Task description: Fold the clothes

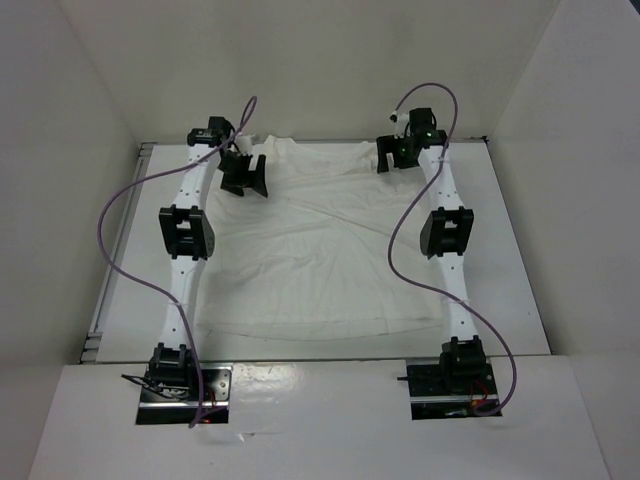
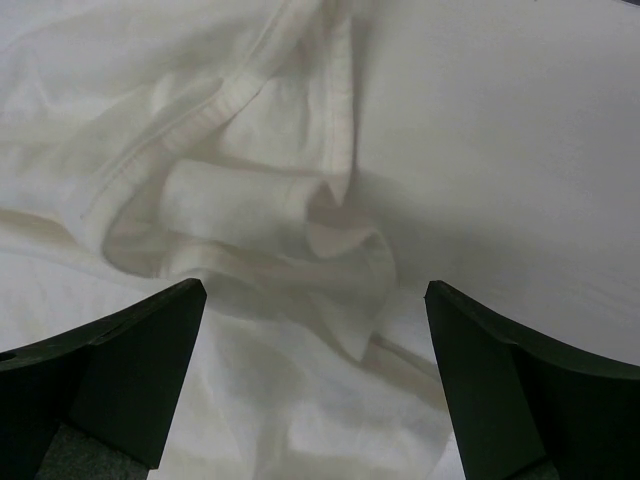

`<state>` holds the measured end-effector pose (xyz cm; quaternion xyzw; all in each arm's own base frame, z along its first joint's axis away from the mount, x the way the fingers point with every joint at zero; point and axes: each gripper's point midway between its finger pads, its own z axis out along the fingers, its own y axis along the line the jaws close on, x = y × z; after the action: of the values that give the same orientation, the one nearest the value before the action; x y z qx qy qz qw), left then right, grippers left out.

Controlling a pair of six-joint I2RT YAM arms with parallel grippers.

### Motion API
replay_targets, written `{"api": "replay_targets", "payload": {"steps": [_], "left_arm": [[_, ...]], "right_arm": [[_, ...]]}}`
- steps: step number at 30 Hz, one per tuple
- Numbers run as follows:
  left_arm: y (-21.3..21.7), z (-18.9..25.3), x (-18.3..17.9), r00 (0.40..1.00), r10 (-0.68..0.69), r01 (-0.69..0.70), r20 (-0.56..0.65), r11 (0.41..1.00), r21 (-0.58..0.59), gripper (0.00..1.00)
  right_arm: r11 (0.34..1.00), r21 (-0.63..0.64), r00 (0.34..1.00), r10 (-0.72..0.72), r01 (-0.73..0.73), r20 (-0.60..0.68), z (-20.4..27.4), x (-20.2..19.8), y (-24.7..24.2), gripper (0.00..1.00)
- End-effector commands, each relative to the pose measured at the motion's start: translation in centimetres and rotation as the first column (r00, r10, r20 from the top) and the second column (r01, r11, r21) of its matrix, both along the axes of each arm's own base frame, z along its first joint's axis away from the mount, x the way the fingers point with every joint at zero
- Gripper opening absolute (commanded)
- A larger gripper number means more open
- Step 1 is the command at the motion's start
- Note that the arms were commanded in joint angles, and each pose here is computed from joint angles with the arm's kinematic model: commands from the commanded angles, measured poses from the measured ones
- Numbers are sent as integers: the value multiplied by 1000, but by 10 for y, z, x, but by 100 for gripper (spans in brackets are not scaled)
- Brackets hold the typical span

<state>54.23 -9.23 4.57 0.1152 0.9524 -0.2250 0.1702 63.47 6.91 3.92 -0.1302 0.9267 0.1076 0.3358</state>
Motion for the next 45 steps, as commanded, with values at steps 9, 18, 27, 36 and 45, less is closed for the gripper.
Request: {"api": "replay_targets", "payload": {"steps": [9, 18, 27, 36, 45], "left_arm": [[18, 248, -39, 904, 62, -78, 422, 997, 22, 100], [42, 137, -148, 987, 93, -123, 133, 964, 234, 100], [35, 78, -199, 998, 48, -54, 30, 970, 238, 100], [33, 38, -200, 999, 29, -19, -38, 968, 249, 100], [31, 4, -178, 995, 29, -4, -96, 967, 254, 100]], "right_arm": [[999, 45, 955, -34, 22, 295, 246, -48, -7, 100], [999, -2, 999, -32, 32, -33, 177, -173, 1, 100], [987, -161, 997, -13, 0, -80, 91, -252, 10, 100], [967, -255, 983, -35, -13, -183, 43, -268, -7, 100], [960, -278, 962, -44, -34, -269, 1, -257, -7, 100]]}}
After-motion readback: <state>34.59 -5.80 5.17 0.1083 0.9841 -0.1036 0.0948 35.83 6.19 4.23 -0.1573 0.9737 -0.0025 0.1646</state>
